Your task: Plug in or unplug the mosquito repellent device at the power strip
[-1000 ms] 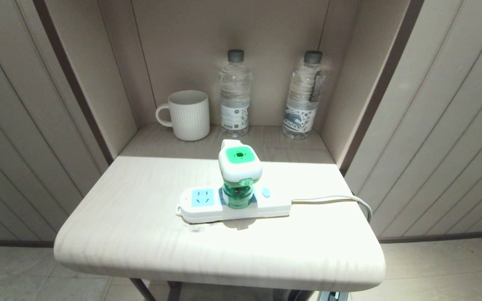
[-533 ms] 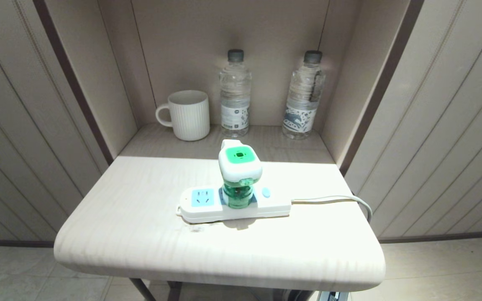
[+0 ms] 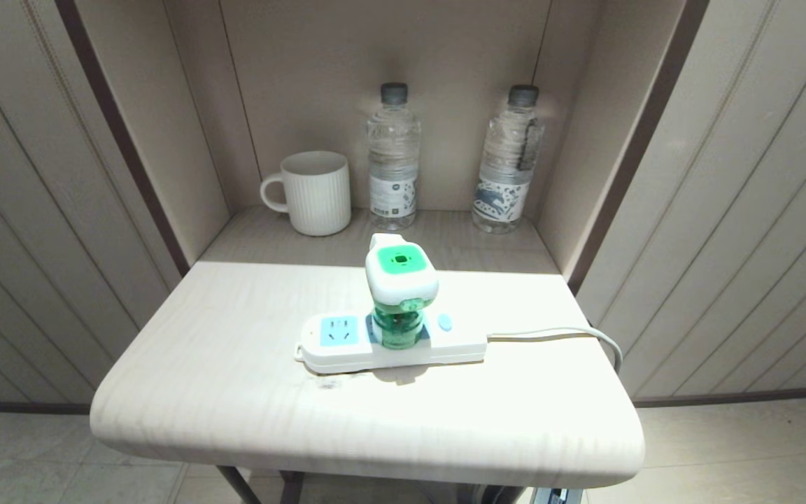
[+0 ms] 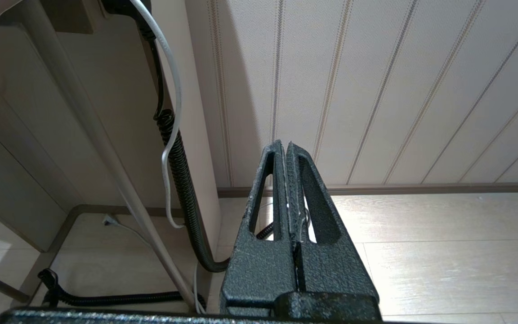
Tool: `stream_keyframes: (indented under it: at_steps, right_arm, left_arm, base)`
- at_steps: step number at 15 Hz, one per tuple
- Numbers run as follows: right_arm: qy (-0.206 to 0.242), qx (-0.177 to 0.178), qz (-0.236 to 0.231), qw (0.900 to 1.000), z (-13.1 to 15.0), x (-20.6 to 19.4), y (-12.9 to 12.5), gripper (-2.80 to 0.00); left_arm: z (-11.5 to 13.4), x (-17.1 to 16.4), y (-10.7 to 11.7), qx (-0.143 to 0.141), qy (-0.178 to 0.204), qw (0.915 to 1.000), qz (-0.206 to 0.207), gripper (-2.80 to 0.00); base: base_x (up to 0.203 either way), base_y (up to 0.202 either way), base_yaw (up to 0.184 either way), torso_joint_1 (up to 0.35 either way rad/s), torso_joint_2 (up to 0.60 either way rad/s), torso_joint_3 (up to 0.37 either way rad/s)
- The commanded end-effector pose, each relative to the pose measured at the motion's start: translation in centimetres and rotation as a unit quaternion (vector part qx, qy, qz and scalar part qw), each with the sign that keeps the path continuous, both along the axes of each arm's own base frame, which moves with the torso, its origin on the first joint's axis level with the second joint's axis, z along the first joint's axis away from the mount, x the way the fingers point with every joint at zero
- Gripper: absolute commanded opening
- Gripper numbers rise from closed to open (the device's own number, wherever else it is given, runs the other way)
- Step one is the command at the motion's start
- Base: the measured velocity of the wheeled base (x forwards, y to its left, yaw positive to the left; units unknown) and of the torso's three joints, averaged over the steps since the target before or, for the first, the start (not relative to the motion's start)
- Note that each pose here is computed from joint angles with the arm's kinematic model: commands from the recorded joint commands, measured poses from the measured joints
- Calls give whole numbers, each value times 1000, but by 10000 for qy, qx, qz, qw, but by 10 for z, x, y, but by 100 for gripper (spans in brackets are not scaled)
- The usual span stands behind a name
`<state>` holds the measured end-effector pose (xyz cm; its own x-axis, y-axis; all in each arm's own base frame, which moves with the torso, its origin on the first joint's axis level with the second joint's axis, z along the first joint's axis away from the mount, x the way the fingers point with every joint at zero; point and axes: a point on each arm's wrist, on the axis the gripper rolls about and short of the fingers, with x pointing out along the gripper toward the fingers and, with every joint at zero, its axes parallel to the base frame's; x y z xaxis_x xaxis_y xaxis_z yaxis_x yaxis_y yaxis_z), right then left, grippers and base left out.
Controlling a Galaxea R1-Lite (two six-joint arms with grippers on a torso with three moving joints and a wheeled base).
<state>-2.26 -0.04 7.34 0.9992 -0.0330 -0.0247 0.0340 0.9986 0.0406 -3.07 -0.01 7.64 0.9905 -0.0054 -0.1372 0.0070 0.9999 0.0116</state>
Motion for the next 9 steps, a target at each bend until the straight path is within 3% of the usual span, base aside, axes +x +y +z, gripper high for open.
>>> stream_keyframes:
  at_steps: [1,9]
  right_arm:
    - [15,1,-4,10000,0,0,0,-280]
    - [14,16,0,10000,0,0,0,-280]
  left_arm:
    - [0,0,0,1,10,10000,4,-280]
    - [0,0,0,0,10,10000,4,-280]
  base:
    - [0,0,0,0,0,0]
    - [0,0,0,0,0,0]
